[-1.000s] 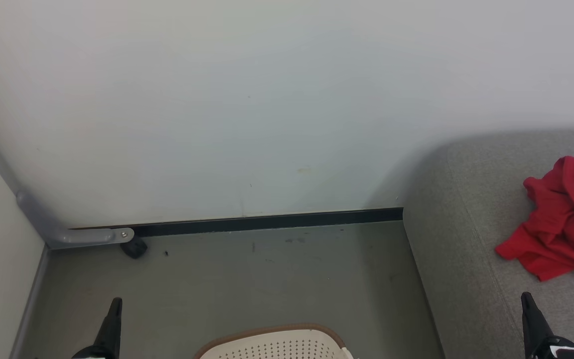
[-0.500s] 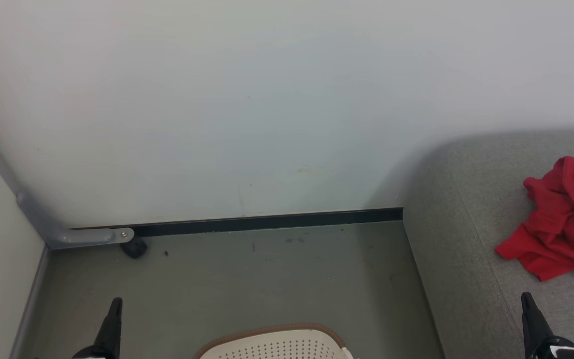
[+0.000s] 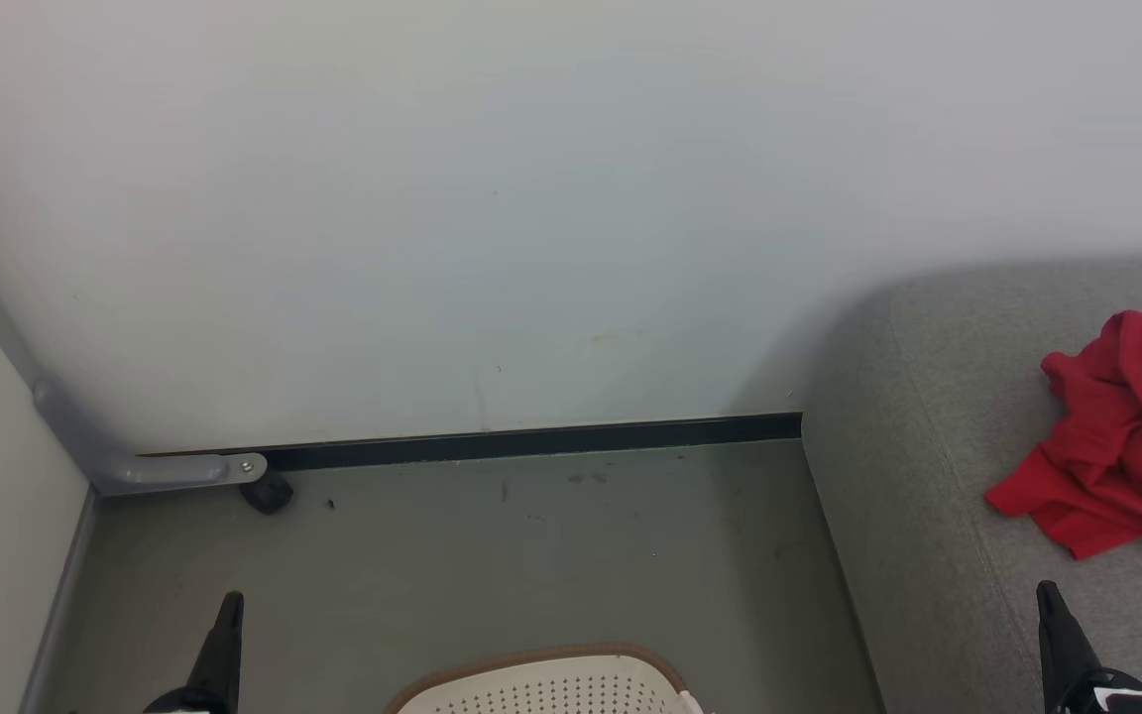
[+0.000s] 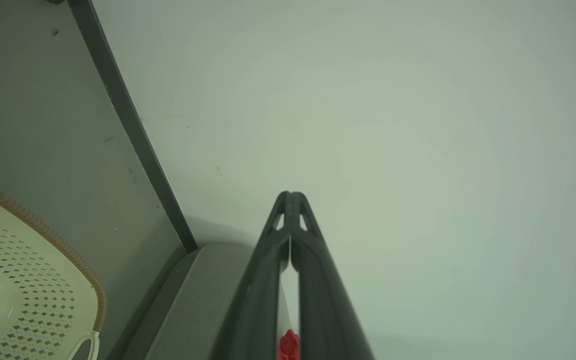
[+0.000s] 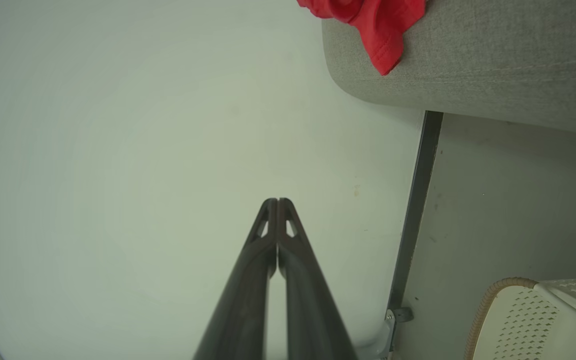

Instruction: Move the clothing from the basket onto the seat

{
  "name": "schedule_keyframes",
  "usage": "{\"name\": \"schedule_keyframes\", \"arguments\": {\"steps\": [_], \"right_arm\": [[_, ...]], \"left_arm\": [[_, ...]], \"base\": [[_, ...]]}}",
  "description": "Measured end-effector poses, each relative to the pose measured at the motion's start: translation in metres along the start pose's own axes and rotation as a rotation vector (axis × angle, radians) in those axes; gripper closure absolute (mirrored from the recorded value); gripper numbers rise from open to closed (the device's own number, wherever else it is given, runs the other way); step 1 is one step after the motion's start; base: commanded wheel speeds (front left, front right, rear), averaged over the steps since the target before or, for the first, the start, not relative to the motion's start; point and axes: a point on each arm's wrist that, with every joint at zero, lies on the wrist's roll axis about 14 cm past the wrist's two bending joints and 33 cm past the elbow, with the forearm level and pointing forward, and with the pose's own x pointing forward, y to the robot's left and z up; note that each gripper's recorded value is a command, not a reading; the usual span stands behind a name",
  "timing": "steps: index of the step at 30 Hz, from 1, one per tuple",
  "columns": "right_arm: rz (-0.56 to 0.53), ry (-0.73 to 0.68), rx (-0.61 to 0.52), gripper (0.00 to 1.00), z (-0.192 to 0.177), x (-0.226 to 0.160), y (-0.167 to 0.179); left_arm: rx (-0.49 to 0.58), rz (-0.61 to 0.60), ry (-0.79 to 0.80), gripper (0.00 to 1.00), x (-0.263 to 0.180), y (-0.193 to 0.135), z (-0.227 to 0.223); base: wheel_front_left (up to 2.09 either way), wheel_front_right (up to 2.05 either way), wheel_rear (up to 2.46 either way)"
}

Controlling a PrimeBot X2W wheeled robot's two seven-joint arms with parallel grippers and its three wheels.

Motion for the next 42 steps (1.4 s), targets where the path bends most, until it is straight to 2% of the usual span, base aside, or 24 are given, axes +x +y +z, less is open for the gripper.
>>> {"name": "schedule_keyframes", "arguments": {"steps": [42], "right_arm": [[0.000, 0.000, 0.000, 1.00, -0.0001, 0.0000, 0.0001]], "left_arm": [[0.000, 0.000, 0.000, 1.00, 0.0000, -0.0001, -0.0001]], "base": [[0.00, 0.00, 0.00]]}}
